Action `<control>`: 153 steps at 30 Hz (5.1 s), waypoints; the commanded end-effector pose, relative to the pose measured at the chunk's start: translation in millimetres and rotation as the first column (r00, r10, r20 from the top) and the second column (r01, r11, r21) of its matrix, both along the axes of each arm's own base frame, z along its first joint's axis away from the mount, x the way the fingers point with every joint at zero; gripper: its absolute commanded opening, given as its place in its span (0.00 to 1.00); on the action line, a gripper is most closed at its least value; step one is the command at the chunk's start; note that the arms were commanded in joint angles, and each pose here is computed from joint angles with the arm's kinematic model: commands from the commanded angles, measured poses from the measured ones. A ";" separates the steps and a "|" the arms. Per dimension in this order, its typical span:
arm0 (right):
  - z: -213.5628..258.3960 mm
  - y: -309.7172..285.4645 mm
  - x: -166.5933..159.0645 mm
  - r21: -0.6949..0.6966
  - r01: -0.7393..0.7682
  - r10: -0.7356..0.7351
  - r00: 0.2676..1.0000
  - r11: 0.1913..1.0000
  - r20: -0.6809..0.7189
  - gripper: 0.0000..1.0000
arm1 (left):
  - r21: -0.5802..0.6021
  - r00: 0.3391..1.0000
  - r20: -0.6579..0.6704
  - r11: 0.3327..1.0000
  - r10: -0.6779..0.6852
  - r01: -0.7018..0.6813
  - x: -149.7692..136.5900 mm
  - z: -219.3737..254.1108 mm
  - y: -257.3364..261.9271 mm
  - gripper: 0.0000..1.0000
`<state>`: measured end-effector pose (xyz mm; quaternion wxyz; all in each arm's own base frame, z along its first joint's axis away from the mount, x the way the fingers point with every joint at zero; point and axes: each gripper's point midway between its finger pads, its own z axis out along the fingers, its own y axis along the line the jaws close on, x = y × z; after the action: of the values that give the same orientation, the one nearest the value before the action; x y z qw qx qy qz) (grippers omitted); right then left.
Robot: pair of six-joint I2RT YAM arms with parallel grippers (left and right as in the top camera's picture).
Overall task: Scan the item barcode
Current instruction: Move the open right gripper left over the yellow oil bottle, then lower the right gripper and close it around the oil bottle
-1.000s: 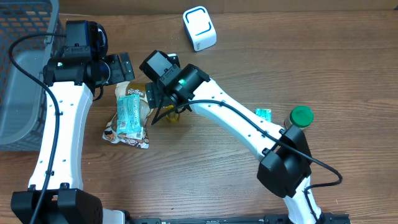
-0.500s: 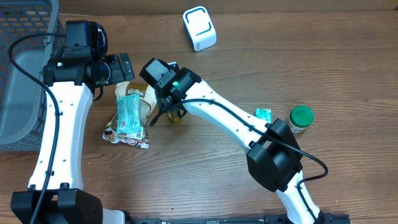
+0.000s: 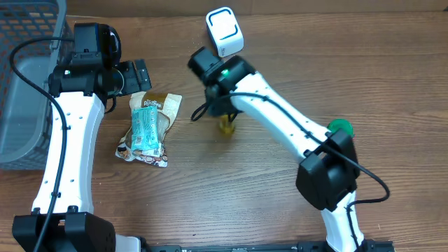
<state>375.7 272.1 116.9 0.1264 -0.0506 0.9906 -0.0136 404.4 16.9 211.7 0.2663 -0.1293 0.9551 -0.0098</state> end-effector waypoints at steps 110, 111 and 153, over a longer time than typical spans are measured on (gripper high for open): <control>-0.4 -13.4 -17.7 0.082 0.128 -0.118 0.986 0.988 -0.118 0.57 | -0.007 1.000 0.019 1.000 -0.004 0.004 3.9 6.8 -3.7 1.00; -0.4 -13.9 -17.3 0.080 0.129 -0.119 0.986 0.988 -0.115 0.57 | -0.007 1.000 0.019 1.000 -0.004 0.004 3.9 6.8 -3.7 1.00; -0.3 -15.1 -17.0 0.073 0.122 -0.113 0.987 0.990 -0.112 0.22 | -0.007 1.000 0.019 1.000 -0.004 0.004 3.9 6.8 -3.7 0.99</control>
<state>357.8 259.9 103.4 0.0566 0.0132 0.9981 0.0185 404.4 16.9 211.7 0.2663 -0.1293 0.9551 -0.0098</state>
